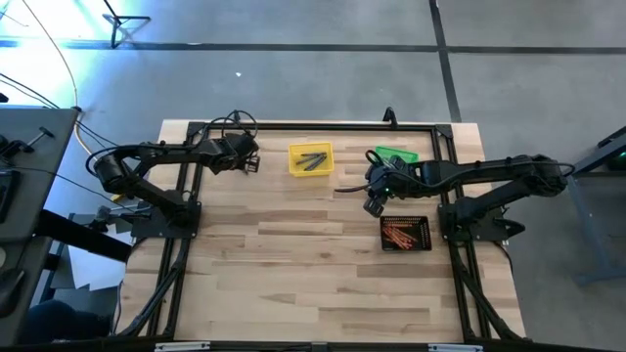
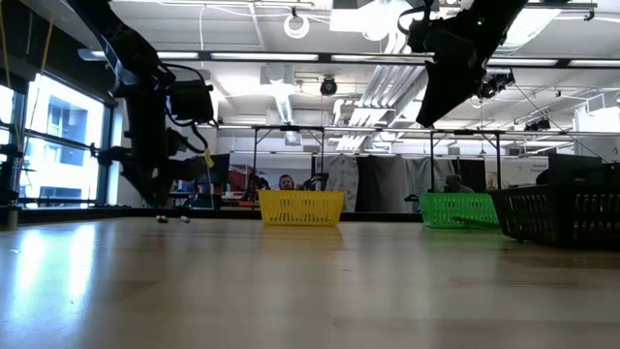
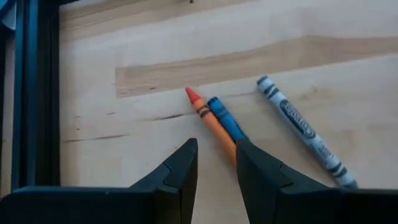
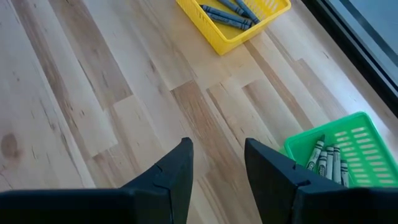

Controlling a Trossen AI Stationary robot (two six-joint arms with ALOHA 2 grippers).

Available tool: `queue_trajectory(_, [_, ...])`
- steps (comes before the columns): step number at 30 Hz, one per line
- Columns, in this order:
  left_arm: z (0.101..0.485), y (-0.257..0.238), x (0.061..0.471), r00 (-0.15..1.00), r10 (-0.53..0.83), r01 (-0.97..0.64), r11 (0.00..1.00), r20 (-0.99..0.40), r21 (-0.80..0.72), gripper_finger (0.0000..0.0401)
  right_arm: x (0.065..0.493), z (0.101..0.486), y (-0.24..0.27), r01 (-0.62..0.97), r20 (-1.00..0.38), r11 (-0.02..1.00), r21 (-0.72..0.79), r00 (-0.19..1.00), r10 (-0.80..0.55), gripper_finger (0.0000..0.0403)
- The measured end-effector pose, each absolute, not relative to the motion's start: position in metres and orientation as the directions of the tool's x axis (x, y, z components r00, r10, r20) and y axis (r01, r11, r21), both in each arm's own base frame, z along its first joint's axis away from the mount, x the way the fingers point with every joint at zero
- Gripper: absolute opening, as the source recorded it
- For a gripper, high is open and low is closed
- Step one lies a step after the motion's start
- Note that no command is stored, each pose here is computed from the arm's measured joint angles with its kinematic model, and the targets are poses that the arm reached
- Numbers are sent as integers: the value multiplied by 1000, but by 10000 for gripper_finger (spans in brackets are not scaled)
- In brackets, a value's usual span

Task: Sort crayons
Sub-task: Put the orange crayon into the black basket

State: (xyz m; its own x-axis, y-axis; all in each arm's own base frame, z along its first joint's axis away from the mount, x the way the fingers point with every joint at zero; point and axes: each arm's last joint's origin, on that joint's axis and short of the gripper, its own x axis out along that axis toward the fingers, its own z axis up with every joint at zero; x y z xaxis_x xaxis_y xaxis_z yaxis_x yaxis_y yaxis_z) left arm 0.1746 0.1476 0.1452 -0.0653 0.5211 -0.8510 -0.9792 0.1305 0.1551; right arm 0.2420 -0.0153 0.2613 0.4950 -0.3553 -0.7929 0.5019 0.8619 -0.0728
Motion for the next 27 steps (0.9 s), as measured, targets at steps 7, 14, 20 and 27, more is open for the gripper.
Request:
queue_trajectory(7, [141,151,175,-62,509,-984,112,-858,138,97,242,261,-15,499,-793,864,-76,495,-356,139])
queue_trajectory(14, [124,154,180,-94,483,-980,110,-871,166,97,242,261,-15,499,-793,863,-76,495,-356,139])
queue_trajectory(20, [113,156,182,-121,465,-973,117,-877,196,97,242,261,-15,491,-799,869,-59,499,-337,139])
queue_trajectory(27, [108,156,180,-161,435,-959,143,-886,244,85,242,261,-14,490,-799,870,-57,500,-334,139])
